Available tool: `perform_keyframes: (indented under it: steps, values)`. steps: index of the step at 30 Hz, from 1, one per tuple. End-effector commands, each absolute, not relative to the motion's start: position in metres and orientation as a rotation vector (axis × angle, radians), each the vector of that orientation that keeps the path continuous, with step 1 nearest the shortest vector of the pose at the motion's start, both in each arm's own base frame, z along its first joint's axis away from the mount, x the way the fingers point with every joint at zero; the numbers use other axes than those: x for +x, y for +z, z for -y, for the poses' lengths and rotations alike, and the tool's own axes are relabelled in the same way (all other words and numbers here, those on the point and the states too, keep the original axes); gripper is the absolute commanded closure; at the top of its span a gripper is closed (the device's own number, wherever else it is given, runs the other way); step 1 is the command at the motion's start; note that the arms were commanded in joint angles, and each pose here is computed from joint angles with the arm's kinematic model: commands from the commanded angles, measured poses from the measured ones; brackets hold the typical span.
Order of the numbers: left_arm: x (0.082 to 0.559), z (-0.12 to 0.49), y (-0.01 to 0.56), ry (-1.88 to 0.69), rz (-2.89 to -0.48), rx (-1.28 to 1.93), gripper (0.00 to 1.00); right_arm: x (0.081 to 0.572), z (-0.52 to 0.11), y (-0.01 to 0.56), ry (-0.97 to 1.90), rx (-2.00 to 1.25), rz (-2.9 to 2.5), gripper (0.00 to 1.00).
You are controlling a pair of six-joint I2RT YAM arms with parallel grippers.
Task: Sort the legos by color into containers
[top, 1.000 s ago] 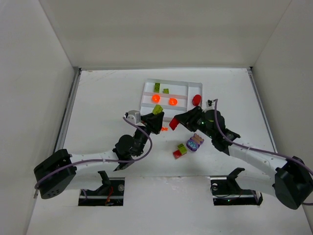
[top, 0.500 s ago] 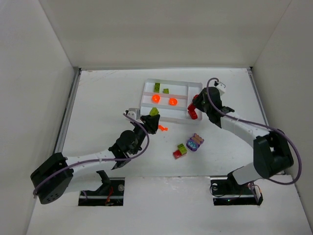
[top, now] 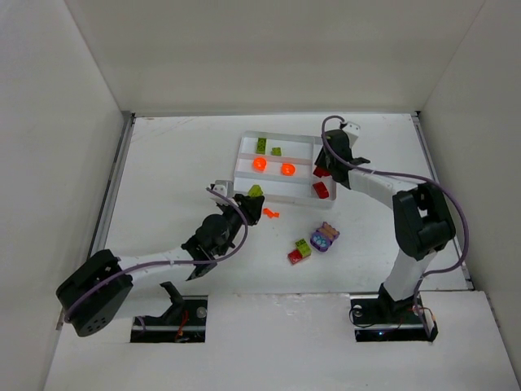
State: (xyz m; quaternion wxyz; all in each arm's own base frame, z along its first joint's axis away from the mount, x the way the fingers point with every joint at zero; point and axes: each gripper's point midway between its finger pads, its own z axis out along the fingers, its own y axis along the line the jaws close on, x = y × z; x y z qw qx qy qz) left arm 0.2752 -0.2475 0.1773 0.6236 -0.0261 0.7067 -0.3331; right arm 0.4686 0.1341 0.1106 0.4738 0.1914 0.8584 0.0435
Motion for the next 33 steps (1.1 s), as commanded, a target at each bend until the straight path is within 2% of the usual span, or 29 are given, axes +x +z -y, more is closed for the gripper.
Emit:
perform_keyframes:
  steps: [1, 4, 9, 12, 19, 21, 23, 25, 33]
  values:
    - [0.276, 0.254, 0.196, -0.838, -1.561, -0.077, 0.76, 0.483, -0.133, 0.126, 0.074, 0.446, -2.066, 0.62]
    - [0.278, 0.255, 0.196, -0.838, -1.562, -0.078, 0.76, 0.487, -0.132, 0.123, 0.055, 0.433, -2.070, 0.55]
    - [0.281, 0.256, 0.196, -0.833, -1.564, -0.081, 0.76, 0.486, -0.138, 0.130, 0.105, 0.430, -2.063, 0.37]
    - [0.285, 0.259, 0.193, -0.825, -1.578, -0.070, 0.76, 0.481, -0.137, 0.144, 0.132, 0.437, -2.037, 0.32]
    - [0.321, 0.267, 0.201, -0.781, -1.671, -0.077, 0.76, 0.429, -0.120, 0.171, 0.234, 0.524, -1.919, 0.33]
    - [0.339, 0.273, 0.207, -0.775, -1.724, -0.062, 0.76, 0.410, -0.120, 0.169, 0.288, 0.548, -1.894, 0.42]
    - [0.357, 0.279, 0.208, -0.783, -1.780, -0.053, 0.75, 0.392, -0.122, 0.165, 0.340, 0.563, -1.885, 0.58]
    - [0.379, 0.289, 0.202, -0.818, -1.875, -0.048, 0.75, 0.376, -0.124, 0.161, 0.390, 0.563, -1.888, 0.63]
    - [0.445, 0.321, 0.160, -0.904, -2.148, -0.035, 0.77, 0.350, -0.130, 0.158, 0.485, 0.525, -1.810, 0.54]
